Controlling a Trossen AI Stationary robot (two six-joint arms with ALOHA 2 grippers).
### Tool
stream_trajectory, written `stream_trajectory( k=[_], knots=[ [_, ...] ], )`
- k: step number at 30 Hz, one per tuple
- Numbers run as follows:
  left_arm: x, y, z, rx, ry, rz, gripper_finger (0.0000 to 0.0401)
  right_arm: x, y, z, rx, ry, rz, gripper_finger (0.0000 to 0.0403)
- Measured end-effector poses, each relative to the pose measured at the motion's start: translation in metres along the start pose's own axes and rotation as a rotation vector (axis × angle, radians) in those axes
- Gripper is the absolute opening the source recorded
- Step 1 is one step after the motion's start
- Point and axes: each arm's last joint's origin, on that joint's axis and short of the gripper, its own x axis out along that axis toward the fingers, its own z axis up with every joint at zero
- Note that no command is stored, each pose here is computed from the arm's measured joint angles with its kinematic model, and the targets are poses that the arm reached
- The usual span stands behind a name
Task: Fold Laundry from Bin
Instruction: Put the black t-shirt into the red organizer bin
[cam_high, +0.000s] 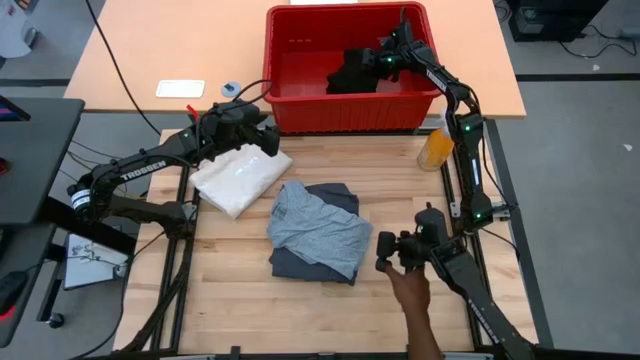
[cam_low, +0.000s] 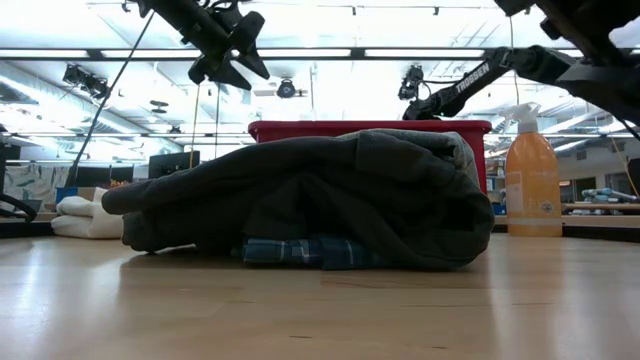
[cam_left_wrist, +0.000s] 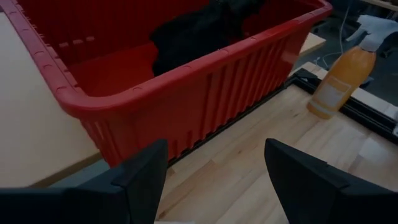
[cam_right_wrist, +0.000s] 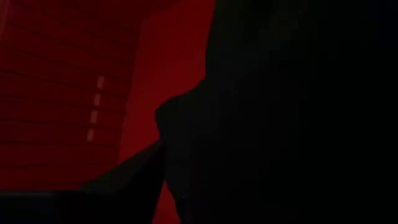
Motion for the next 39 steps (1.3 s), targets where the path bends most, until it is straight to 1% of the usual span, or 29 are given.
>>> stream_trajectory(
  k=[3,8,10,16,19,21,24,27,29,31,33,35,39],
  knots=[
    [0.000,-0.001,0.000,-0.005,0.005,-0.030,0.0270,-0.006,0.006,-0.001,-0.029,-0.017,-0.043,0.0300],
    [0.000,-0.002,0.002,-0.009,-0.010,-0.053,0.0270,-0.016,0.022,-0.006,-0.161,-0.077,-0.185,0.0292],
    [0.000,-0.002,0.003,-0.010,-0.017,-0.055,0.0270,-0.017,0.025,-0.008,-0.194,-0.089,-0.242,0.0284],
    [0.000,-0.002,0.003,-0.004,-0.024,-0.057,0.0270,-0.025,0.032,-0.014,-0.266,-0.068,-0.326,0.0252],
    [0.000,-0.002,0.003,-0.002,-0.022,-0.062,0.0270,-0.034,0.038,-0.016,-0.332,-0.085,-0.422,0.0234],
    [0.000,-0.003,0.003,-0.001,-0.017,-0.085,0.0270,-0.041,0.042,-0.017,-0.373,-0.098,-0.473,0.0223],
    [-0.001,-0.004,0.003,-0.001,-0.010,-0.108,0.0270,-0.055,0.053,-0.016,-0.418,-0.140,-0.508,0.0211],
    [-0.001,-0.004,0.003,0.009,-0.008,-0.119,0.0270,-0.075,0.072,-0.015,-0.471,-0.226,-0.538,0.0206],
    [-0.001,-0.004,0.003,0.025,-0.009,-0.119,0.0270,-0.086,0.086,-0.015,-0.502,-0.286,-0.526,0.0205],
    [0.000,-0.003,0.003,0.030,-0.010,-0.116,0.0270,-0.092,0.101,-0.013,-0.528,-0.357,-0.454,0.0205],
    [0.000,-0.001,0.003,0.038,-0.011,-0.112,0.0270,-0.092,0.110,-0.012,-0.554,-0.391,-0.367,0.0205],
    [0.001,0.001,0.004,0.041,-0.011,-0.111,0.0270,-0.089,0.114,-0.014,-0.553,-0.366,-0.287,0.0203],
    [0.002,0.004,0.005,0.035,-0.006,-0.125,0.0270,-0.079,0.122,-0.028,-0.546,-0.231,-0.152,0.0201]
  ],
)
